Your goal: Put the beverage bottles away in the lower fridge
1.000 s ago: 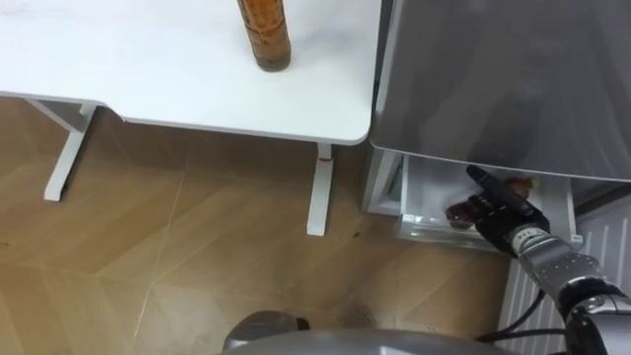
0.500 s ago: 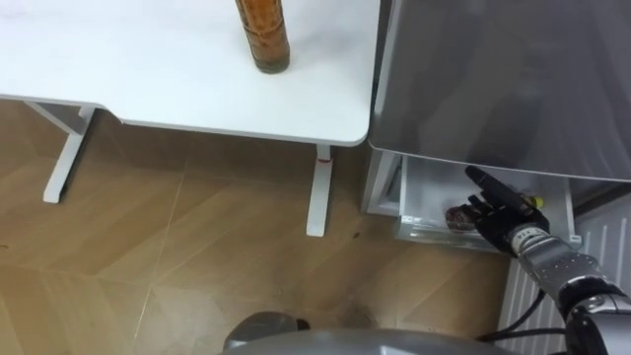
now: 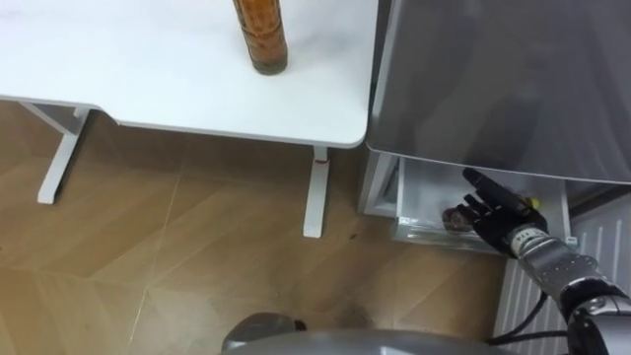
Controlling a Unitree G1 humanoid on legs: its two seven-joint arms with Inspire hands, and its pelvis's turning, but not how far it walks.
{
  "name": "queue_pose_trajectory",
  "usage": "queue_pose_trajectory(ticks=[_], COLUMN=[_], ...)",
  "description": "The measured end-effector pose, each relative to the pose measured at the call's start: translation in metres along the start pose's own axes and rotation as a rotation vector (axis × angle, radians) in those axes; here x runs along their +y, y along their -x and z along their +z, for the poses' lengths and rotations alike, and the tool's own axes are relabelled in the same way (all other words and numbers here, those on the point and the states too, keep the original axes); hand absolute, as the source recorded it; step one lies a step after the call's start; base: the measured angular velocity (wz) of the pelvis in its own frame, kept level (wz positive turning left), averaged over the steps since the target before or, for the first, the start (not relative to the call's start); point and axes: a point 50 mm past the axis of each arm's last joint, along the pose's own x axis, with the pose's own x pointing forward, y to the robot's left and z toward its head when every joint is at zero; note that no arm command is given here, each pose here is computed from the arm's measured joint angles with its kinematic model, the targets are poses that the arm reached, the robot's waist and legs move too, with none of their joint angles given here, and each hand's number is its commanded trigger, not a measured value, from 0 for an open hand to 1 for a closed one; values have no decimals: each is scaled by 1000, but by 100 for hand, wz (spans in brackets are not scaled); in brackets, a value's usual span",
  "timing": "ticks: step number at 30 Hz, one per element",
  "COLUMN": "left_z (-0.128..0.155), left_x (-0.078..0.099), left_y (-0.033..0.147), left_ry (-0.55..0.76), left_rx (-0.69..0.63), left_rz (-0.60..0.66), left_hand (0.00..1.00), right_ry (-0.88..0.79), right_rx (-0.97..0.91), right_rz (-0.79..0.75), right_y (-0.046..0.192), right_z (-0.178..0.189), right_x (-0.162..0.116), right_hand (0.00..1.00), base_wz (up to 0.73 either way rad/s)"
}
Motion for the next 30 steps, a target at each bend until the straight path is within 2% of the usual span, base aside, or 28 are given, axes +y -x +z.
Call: queue_pose_trajectory(ticks=[3, 9, 19, 25, 30], left_z=[2, 7, 20, 30, 34], left_x=[1, 2, 9, 4, 3], left_y=[0, -1, 0, -1, -1], left_ry=[6, 6, 11, 15, 46], left_rx=[-5, -20, -74, -123, -133], left_rz=[3, 34, 133, 169, 182], left_hand=[0, 0, 0, 0, 0], right_ry=[54, 57, 54, 215, 346], right_rx=[7, 37, 144, 294, 362], right_rz=[14, 37, -138, -219, -230], right_y=[0, 2, 32, 45, 50], right_z=[0, -14, -69, -96, -101], right_x=[2, -2, -63, -82, -88], right_hand=[0, 0, 0, 0, 0], base_wz=[0, 0, -11, -17, -7])
